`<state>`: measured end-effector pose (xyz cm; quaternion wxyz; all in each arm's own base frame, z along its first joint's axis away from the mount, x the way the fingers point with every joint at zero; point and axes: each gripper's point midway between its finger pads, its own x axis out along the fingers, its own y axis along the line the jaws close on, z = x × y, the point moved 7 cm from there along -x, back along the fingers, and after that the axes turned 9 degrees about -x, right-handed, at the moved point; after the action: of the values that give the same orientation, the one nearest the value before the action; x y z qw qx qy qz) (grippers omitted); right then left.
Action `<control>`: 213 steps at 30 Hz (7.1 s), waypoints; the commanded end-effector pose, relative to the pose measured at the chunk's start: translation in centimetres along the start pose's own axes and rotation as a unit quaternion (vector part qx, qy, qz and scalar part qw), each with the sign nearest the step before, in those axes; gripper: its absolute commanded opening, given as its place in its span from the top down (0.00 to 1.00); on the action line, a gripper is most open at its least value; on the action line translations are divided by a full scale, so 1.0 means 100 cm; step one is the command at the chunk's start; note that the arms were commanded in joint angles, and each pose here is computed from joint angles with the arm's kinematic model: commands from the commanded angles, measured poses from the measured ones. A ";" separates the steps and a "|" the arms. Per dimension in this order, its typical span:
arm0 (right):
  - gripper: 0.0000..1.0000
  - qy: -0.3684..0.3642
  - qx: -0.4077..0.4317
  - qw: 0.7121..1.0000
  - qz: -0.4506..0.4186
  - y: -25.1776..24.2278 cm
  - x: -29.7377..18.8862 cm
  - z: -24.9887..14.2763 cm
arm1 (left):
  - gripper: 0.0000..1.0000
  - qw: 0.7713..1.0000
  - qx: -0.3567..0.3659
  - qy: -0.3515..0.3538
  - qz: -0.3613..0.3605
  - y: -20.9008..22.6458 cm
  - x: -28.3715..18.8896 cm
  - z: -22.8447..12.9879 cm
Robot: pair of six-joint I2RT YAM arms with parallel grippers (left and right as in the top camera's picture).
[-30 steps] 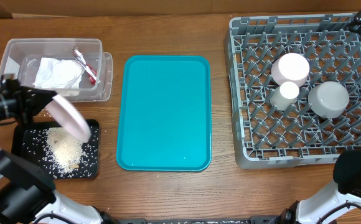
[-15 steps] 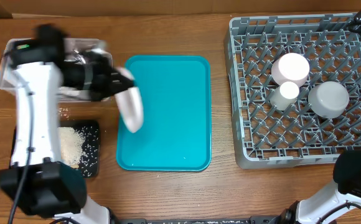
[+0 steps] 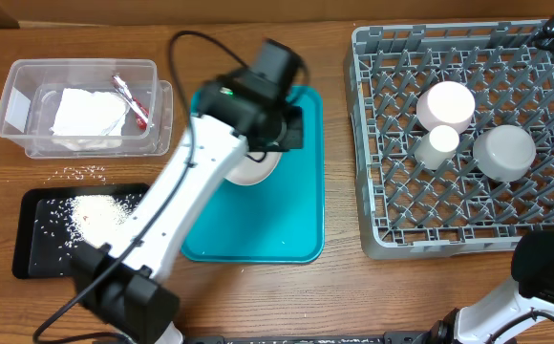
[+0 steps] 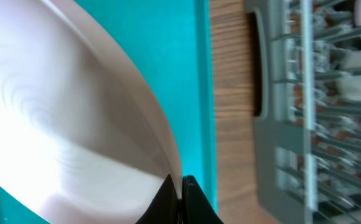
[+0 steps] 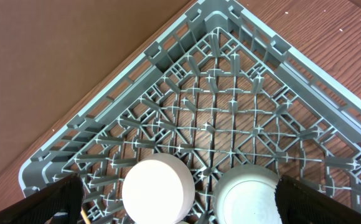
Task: Sort waste into correct bins and load items into the dishwasher
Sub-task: 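Carry the emptied plate right and set it on the teal tray, then open the left gripper and retract the left arm to the bin, then reach the right gripper to the white plate and grip its rim, then lift the plate and carry it right into the rack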
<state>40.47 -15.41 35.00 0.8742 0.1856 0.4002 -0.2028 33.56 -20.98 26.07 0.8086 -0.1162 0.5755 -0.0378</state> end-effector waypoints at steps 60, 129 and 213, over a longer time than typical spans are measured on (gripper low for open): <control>0.00 -0.005 0.003 1.000 0.005 0.001 -0.003 0.002 | 0.86 0.968 -0.199 -0.076 0.134 0.132 -0.079 0.113; 0.51 0.294 -0.418 0.824 0.244 0.333 0.091 -0.339 | 0.00 0.913 -0.350 -0.116 0.172 0.262 -0.119 0.128; 0.96 -0.022 -0.167 0.962 -0.213 0.176 0.056 -0.066 | 0.00 0.913 -0.350 -0.116 0.172 0.262 -0.119 0.128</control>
<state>48.83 1.90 28.08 0.8328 -0.0530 0.4646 -0.2964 39.74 8.96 34.49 0.7664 -0.2922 0.4719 0.3234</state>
